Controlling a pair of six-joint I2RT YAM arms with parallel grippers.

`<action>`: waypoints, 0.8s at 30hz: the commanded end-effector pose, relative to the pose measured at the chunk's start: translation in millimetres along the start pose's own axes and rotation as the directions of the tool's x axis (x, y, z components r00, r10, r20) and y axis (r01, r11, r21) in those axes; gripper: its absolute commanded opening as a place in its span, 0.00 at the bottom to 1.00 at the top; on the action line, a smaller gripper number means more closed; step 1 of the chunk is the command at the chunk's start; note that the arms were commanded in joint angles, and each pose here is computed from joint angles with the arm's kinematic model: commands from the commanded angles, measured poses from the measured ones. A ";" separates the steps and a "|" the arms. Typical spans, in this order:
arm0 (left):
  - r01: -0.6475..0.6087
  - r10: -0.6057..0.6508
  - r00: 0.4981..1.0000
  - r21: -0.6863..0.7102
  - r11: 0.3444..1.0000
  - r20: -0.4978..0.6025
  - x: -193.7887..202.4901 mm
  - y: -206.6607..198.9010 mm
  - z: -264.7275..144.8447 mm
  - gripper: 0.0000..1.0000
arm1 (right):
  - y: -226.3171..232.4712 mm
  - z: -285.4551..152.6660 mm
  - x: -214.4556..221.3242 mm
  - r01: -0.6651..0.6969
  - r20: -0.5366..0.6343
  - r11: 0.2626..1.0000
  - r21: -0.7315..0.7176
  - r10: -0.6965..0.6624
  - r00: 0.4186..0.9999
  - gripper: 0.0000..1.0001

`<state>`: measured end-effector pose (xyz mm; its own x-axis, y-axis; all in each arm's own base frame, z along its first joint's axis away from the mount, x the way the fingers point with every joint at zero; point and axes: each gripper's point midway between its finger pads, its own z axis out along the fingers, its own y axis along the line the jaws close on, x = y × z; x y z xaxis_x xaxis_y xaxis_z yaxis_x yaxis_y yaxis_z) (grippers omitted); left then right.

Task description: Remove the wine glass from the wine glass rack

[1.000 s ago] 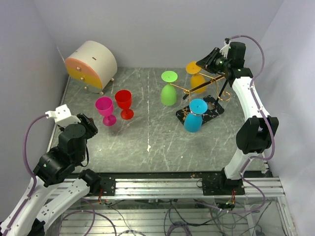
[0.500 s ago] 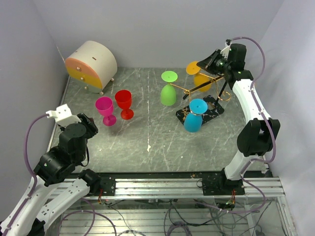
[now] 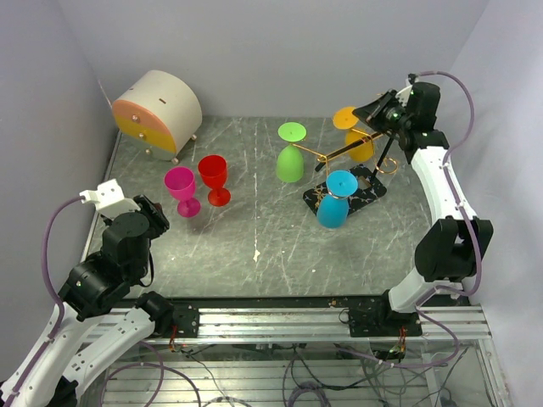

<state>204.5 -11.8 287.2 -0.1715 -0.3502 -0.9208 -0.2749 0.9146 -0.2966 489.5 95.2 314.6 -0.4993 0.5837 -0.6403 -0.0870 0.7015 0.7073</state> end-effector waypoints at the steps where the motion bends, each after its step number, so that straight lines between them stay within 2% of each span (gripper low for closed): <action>1: 0.019 -0.018 1.000 -0.004 1.000 0.019 -4.6 -2.0 2.4 0.58 | -10.5 -9.4 -33.6 -0.005 0.122 1.000 0.023 0.003 0.992 0.00; 7: 0.014 -0.014 1.000 -0.013 1.000 0.015 -3.6 -1.3 3.1 0.58 | -6.8 1.0 -49.6 -0.016 0.158 0.999 -0.031 0.020 0.987 0.00; 13: 0.010 -0.010 1.000 -0.010 1.000 0.012 -2.5 -2.6 4.4 0.60 | 19.6 27.9 -52.1 -0.005 0.108 0.970 -0.245 0.032 0.994 0.00; 18: 0.004 -0.004 1.000 -0.013 1.000 0.008 -1.6 -4.0 6.1 0.63 | 50.8 43.6 -50.6 0.029 0.077 0.907 -0.421 0.004 0.997 0.00; 24: -0.008 0.008 1.000 0.006 1.000 -0.005 0.8 -10.3 8.4 0.66 | 112.4 37.4 -40.6 0.197 0.128 0.798 -0.570 -0.151 0.980 0.00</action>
<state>209.3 -15.6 282.2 -0.1955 -0.3336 -0.9222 -0.2799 0.9202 -0.2735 560.9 125.5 336.5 -0.4785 0.6049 -0.6365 -0.3947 0.4993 0.7713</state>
